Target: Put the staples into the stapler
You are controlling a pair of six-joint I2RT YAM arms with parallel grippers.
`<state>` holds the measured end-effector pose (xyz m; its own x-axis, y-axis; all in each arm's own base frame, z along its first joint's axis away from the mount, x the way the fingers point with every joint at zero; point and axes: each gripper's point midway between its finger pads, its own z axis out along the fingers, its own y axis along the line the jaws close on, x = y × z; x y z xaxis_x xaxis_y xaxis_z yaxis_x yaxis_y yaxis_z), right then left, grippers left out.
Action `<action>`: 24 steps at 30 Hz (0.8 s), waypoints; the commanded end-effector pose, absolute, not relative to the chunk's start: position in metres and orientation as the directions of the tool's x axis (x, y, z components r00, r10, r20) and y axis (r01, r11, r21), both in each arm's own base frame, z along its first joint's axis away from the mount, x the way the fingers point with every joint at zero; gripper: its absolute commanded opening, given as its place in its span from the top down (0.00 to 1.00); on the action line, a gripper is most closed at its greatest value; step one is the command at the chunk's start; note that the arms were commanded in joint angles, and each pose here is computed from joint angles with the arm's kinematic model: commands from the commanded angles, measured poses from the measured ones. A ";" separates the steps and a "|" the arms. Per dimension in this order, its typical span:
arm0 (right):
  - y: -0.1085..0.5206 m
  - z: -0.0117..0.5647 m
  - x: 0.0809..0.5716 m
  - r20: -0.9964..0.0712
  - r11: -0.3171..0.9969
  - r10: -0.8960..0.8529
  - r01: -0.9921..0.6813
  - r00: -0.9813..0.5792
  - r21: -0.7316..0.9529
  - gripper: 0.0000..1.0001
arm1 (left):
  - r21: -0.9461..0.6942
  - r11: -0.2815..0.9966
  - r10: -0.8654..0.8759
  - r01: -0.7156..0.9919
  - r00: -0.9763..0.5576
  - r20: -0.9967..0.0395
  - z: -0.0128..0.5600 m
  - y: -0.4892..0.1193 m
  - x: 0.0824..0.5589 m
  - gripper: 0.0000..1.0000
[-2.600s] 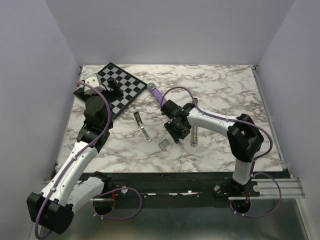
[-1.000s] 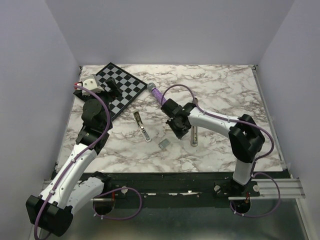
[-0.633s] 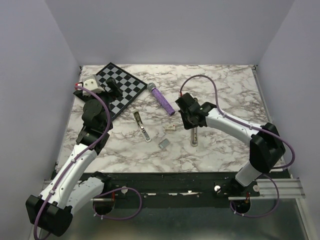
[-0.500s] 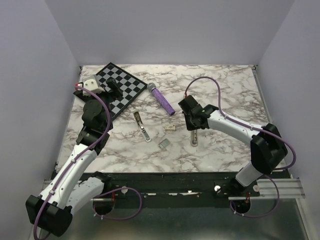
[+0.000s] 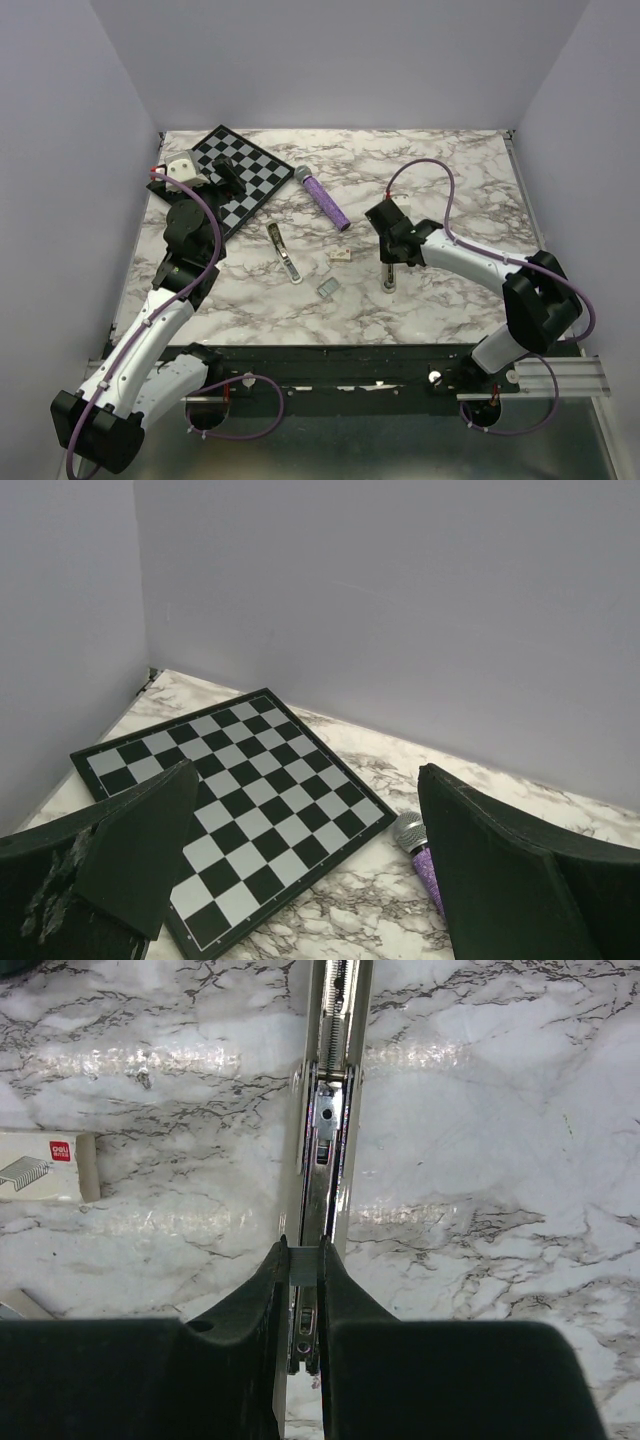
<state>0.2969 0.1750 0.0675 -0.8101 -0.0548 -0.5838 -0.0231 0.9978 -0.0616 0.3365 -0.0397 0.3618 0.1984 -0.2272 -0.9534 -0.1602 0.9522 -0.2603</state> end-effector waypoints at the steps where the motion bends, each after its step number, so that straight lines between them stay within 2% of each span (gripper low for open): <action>1: 0.170 0.075 0.308 -0.642 0.999 0.010 0.040 -0.767 -0.033 0.82 | -0.266 0.952 -0.230 -0.150 0.222 -0.948 0.366 -0.040 0.334 0.01; 24: 0.164 0.068 0.306 -0.638 0.997 0.034 0.069 -0.769 -0.030 0.82 | -0.268 0.953 -0.234 -0.139 0.221 -0.947 0.366 -0.043 0.334 0.01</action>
<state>0.3009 0.1699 0.0600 -0.8003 -0.0052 -0.5996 0.0227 0.9990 -0.0390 0.3365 -0.0420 0.3596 0.1931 -0.2270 -0.9546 -0.1547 0.9537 -0.2580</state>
